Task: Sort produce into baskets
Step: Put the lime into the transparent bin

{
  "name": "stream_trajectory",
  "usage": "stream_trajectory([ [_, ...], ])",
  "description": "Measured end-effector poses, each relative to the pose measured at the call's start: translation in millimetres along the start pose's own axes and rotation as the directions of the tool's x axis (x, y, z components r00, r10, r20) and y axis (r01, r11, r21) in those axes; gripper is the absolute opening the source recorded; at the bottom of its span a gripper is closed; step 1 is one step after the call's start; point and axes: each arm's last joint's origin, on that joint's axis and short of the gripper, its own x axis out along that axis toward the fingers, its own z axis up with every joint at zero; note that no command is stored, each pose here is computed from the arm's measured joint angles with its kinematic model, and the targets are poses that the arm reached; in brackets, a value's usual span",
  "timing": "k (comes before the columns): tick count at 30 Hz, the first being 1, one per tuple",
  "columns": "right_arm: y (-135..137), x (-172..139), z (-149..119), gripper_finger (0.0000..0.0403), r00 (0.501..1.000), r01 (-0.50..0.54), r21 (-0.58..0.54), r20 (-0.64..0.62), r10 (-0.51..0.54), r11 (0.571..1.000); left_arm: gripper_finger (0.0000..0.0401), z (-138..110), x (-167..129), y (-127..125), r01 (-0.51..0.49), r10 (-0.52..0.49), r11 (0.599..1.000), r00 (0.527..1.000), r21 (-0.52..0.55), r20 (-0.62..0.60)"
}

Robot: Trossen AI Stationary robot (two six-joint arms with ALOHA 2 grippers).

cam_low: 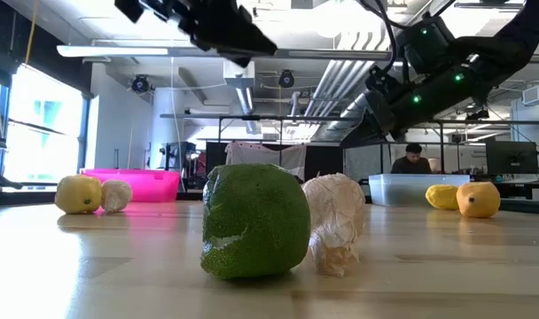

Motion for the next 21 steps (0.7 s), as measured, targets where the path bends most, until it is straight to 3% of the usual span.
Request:
stream_trajectory([
  [10, 2, 0, 3, 0.0, 0.998, -0.062, -0.019, 0.023, 0.063, 0.998, 0.0014, 24, -1, -40, -0.127, 0.131, 0.99, 0.988, 0.062, -0.077],
  [21, 7, -3, 5, 0.0, 0.99, -0.1, -0.038, 0.099, 0.103, 0.994, 0.0091, 30, 4, -76, -0.068, 0.062, 0.997, 0.99, -0.048, -0.128],
])
